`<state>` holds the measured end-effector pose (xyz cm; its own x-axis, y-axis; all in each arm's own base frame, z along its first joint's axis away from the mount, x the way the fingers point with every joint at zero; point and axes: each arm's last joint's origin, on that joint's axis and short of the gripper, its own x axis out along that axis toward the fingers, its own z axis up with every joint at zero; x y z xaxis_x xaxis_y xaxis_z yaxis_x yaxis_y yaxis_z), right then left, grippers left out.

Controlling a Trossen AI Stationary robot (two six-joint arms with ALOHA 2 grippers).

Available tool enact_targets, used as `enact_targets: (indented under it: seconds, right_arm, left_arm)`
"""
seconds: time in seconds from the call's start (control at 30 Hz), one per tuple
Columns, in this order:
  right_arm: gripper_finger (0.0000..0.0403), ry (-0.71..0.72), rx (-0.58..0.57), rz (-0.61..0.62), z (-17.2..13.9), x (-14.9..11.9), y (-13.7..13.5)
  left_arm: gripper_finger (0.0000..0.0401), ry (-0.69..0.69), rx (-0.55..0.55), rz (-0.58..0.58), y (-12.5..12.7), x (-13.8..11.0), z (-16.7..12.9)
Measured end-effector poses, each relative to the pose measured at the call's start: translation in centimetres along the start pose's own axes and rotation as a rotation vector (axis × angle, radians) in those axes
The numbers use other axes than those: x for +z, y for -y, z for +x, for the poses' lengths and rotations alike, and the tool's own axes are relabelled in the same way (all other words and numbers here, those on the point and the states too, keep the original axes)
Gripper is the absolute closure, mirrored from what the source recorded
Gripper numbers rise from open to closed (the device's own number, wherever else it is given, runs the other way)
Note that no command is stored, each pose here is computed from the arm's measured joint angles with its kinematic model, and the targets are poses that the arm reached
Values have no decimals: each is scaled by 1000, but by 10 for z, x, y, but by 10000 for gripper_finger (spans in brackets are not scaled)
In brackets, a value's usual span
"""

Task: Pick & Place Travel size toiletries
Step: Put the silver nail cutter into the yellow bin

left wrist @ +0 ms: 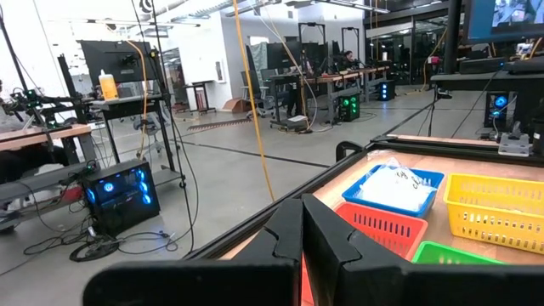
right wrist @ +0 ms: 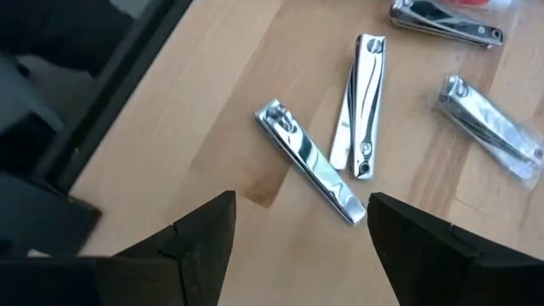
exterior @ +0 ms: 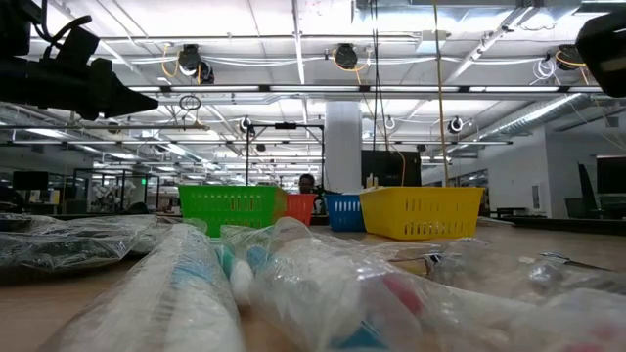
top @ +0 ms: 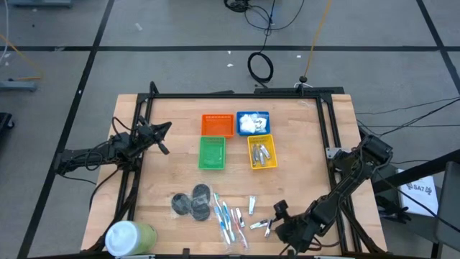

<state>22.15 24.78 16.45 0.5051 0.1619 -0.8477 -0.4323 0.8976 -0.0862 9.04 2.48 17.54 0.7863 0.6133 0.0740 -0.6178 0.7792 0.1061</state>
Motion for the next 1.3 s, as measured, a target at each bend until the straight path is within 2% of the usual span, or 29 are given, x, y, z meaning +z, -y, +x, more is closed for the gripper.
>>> enact_targets:
  seconds: [0.27, 0.37, 0.47, 0.63, 0.9, 1.13, 1.3]
  right_arm:
    - [149, -11, -8, -166, 2, -2, 3]
    - [149, 14, -7, -190, 5, -2, 6]
    - [149, 89, -3, -184, 9, 3, 11]
    - [155, 137, 77, -141, 16, 6, 23]
    - [181, 80, 152, -146, 44, -5, 24]
    - [201, 69, 162, -145, 46, -5, 26]
    - [235, 21, 155, -139, 46, -10, 27]
  left_arm:
    - [400, 0, 0, 0, 0, 0, 0]
    - [400, 0, 0, 0, 0, 0, 0]
    - [400, 0, 0, 0, 0, 0, 0]
    - [400, 0, 0, 0, 0, 0, 0]
    - [400, 0, 0, 0, 0, 0, 0]
    - [400, 0, 0, 0, 0, 0, 0]
    - [400, 0, 0, 0, 0, 0, 0]
